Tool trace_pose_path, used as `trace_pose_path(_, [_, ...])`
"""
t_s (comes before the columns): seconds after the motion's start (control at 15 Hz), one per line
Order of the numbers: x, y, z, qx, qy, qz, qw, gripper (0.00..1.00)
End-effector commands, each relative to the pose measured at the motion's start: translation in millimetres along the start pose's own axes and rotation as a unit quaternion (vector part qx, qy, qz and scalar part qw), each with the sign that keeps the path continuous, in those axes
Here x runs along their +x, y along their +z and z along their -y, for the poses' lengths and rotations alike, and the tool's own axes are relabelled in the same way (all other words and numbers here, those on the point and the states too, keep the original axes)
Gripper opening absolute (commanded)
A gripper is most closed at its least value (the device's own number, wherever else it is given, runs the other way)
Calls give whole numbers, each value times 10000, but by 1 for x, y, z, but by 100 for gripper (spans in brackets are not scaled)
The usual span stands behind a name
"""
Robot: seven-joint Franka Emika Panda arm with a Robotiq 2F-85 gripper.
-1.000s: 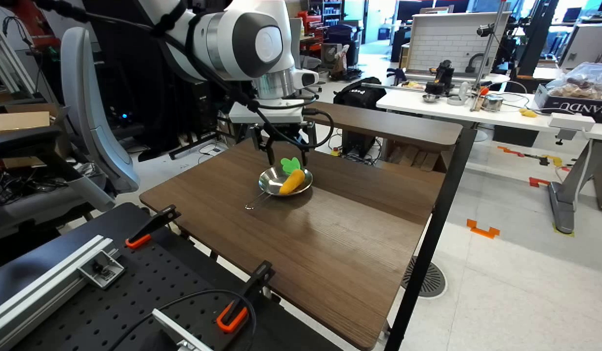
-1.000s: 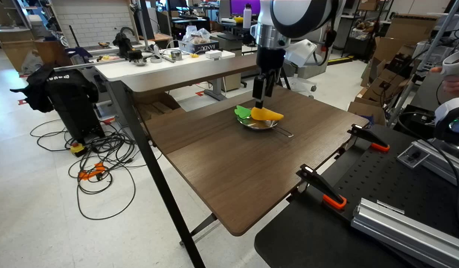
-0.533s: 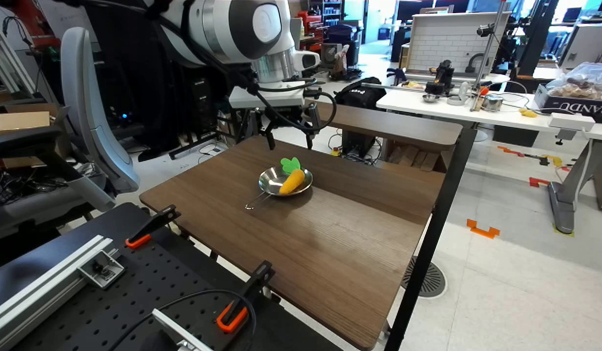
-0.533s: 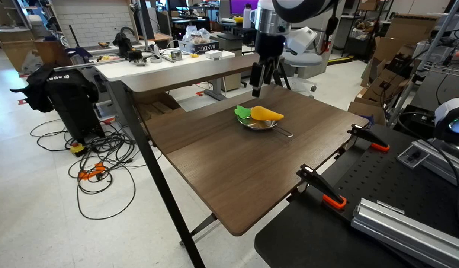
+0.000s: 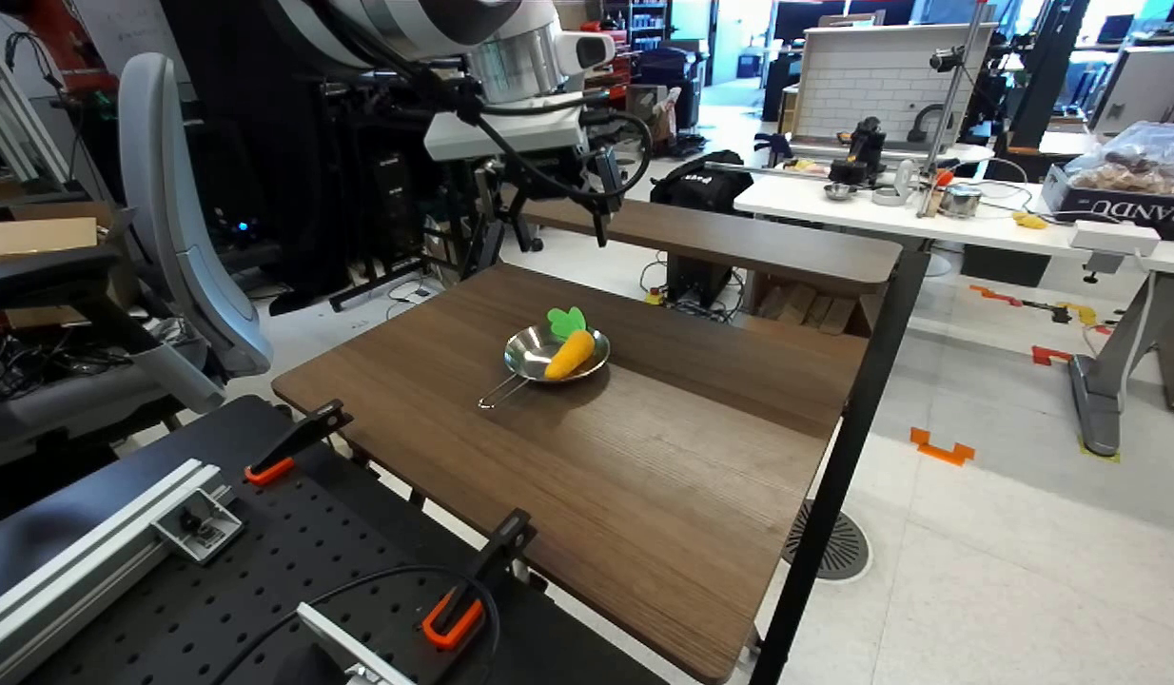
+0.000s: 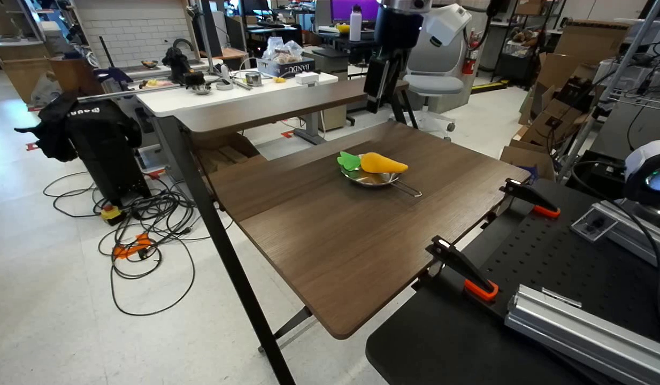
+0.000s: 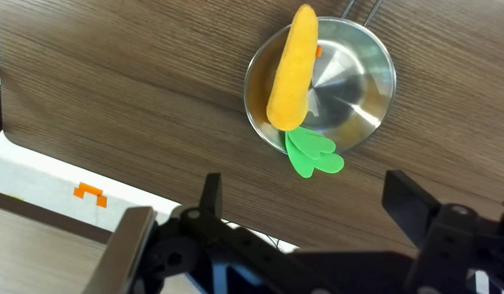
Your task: Put the carrot plush toy on the pan
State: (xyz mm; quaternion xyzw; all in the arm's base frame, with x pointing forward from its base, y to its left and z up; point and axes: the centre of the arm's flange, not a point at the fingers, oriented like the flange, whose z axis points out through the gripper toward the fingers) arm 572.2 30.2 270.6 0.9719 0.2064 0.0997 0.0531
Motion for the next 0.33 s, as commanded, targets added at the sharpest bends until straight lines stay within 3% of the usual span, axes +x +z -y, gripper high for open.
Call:
trace_pose_path(0.0, [-16, -29, 5, -44, 8, -163, 9999, 100])
trace_pose_path(0.27, [-23, -39, 7, -57, 23, -205, 9998, 100])
